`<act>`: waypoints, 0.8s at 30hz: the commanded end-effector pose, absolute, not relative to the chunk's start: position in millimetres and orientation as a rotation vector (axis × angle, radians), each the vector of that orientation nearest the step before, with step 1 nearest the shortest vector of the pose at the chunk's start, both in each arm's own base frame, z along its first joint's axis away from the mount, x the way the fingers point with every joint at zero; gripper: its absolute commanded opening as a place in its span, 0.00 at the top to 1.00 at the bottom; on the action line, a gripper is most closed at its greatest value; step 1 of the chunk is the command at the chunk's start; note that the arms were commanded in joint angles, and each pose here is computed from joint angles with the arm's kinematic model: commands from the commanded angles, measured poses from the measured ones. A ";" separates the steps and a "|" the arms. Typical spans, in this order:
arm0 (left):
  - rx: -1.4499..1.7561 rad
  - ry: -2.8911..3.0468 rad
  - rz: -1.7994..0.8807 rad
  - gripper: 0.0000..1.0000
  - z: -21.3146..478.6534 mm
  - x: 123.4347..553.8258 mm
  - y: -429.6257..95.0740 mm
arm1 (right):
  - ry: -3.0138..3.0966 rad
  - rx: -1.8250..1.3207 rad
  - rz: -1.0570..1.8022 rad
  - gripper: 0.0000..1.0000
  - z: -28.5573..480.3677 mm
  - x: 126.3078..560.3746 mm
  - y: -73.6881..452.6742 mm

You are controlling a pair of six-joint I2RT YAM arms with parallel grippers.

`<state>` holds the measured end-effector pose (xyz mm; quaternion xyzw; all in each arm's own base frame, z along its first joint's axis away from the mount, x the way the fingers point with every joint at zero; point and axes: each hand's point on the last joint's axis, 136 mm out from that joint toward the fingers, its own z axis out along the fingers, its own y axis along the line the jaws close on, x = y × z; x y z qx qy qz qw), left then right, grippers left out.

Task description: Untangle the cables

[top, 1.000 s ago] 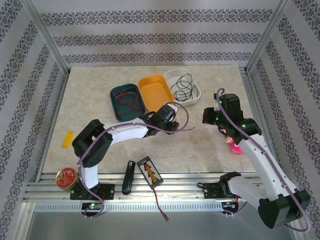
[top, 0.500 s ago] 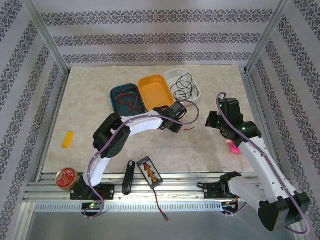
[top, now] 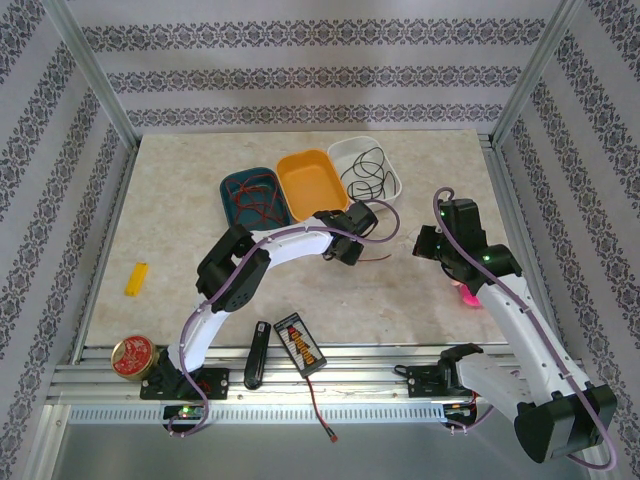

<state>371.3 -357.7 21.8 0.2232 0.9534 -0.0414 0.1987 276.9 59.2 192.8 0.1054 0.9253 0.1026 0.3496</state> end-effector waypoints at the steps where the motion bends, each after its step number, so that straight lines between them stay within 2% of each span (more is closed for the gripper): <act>1: 0.644 2.804 -0.126 0.56 -3.2 342.9 -345.2 | 2.373 0.308 0.268 0.97 193.6 279.9 55.8; 8: 0.774 2.844 -0.161 0.64 -4.7 304.7 -352.3 | 2.370 0.316 0.276 0.96 191.3 283.1 56.4; 14: 0.809 2.839 -0.246 0.78 7.0 285.7 -360.6 | 2.381 0.313 0.296 0.96 186.8 285.9 59.9; 18: 0.798 2.836 -0.240 0.83 15.6 279.5 -356.7 | 2.374 0.310 0.309 0.96 187.5 287.9 61.7; 24: 0.714 2.780 -0.143 1.00 24.5 291.0 -342.2 | 2.380 0.293 0.386 0.96 179.8 294.2 74.1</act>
